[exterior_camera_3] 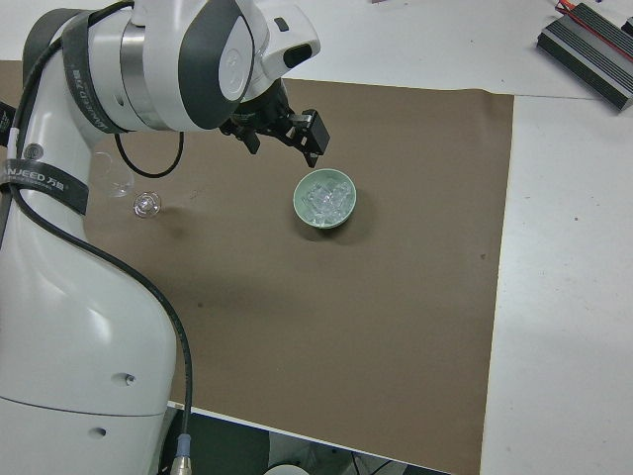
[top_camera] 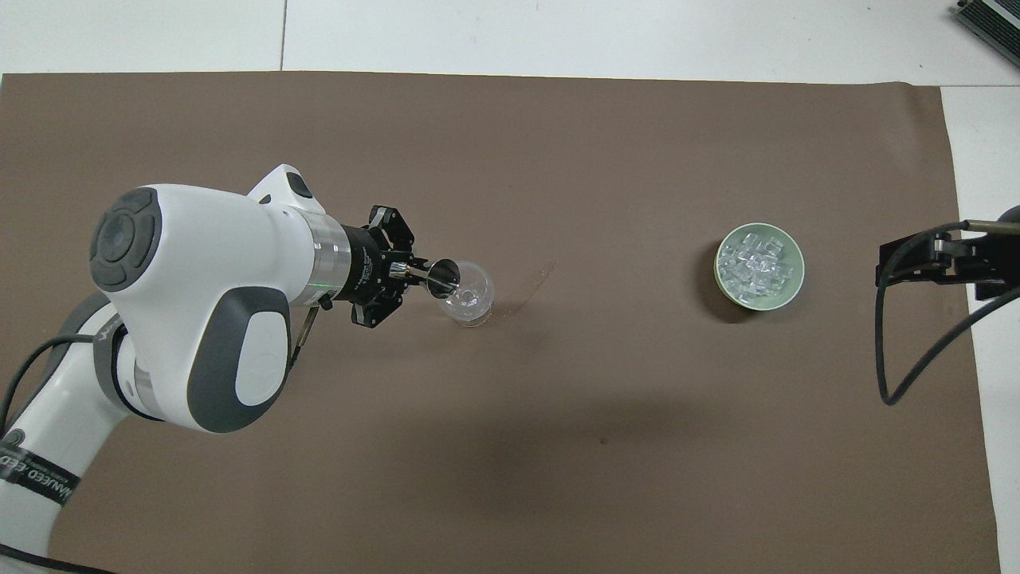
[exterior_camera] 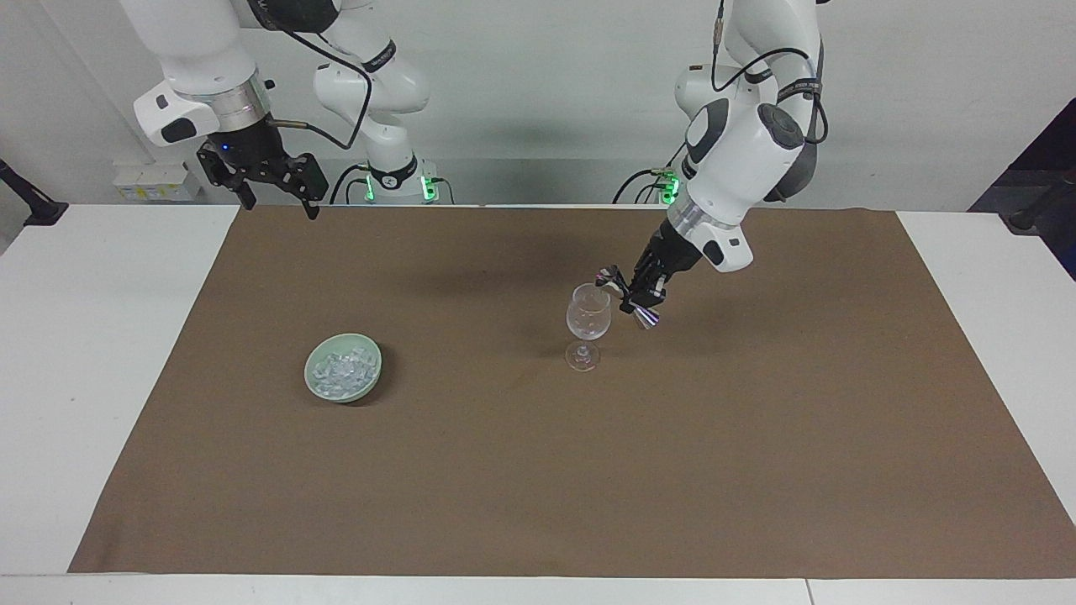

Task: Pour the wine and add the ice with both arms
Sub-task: 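Tilt the shot cup over the clear cup with the left gripper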

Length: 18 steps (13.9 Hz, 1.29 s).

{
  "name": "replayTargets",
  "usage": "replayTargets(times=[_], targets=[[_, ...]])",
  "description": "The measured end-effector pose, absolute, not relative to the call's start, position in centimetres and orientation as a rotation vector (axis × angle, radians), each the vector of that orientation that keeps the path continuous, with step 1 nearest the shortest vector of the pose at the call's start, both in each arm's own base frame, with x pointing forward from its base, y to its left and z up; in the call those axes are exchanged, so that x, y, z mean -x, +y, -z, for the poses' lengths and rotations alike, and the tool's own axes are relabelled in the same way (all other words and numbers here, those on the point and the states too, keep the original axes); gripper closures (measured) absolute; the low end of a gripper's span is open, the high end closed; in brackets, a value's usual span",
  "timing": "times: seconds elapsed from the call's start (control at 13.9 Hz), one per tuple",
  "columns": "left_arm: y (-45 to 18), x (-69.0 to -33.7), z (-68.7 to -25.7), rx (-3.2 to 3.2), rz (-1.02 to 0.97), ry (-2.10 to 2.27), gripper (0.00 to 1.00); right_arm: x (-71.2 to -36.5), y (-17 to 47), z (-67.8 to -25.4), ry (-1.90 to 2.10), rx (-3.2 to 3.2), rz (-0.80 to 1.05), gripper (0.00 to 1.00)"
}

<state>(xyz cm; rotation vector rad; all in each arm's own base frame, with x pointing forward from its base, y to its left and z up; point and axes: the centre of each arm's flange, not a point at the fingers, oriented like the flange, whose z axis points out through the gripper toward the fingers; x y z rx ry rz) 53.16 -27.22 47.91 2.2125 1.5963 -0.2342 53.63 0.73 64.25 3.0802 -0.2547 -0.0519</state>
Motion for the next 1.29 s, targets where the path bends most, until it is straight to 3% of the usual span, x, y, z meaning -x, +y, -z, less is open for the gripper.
replayTargets(times=[1.29], targets=[[-29.7, -52.2, -48.6, -2.331, 0.009, 1.56, 0.78, -53.6, 0.7, -64.3, -0.255, -3.08, 0.052, 0.0]])
